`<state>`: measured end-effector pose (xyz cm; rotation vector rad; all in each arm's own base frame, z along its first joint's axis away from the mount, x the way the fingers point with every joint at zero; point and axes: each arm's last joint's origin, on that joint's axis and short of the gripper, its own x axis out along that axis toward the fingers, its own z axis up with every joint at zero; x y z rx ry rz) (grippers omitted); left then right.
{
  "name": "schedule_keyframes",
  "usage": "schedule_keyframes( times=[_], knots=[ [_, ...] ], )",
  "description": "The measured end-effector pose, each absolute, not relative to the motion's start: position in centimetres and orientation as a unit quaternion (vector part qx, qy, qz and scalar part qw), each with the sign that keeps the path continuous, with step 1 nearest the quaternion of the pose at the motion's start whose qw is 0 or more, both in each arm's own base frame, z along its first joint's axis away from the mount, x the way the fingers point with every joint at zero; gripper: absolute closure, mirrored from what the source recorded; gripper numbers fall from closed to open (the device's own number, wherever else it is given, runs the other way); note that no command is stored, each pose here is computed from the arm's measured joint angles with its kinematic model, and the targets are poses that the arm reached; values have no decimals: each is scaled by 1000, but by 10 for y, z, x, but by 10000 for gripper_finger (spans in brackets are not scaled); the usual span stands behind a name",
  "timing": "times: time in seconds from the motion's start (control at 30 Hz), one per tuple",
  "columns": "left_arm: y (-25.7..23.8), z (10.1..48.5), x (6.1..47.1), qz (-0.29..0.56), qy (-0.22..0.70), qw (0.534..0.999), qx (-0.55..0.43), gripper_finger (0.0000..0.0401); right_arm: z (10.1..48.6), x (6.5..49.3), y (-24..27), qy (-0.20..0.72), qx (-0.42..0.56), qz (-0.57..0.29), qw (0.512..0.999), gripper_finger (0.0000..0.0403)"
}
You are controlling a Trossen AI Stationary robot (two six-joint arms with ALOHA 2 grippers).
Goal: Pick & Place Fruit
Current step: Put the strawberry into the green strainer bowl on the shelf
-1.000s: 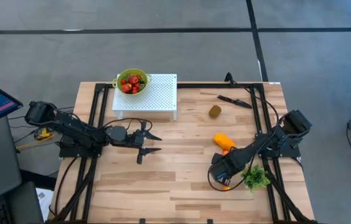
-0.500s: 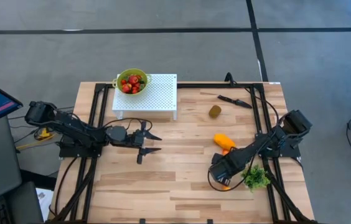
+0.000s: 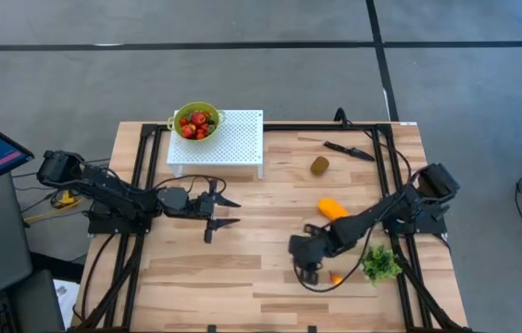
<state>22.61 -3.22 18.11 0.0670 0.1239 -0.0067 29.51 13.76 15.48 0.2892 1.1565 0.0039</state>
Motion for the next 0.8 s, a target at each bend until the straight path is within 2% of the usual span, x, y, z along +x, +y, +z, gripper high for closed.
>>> schedule_keyframes(
  times=[0.2,0.27,0.43,0.53,0.8],
  knots=[
    [-32,181,226,-6,62,997,33,215,181,324,127,476,102,60,871,270],
    [-35,181,226,-32,62,997,33,215,190,332,122,461,90,71,880,266],
    [-53,181,222,-86,52,987,129,215,210,350,103,426,63,77,899,269],
    [-62,182,220,-80,42,979,181,215,221,358,89,408,57,69,909,270],
    [-61,192,222,-42,10,984,171,215,238,372,67,364,23,69,929,266]
  ],
)
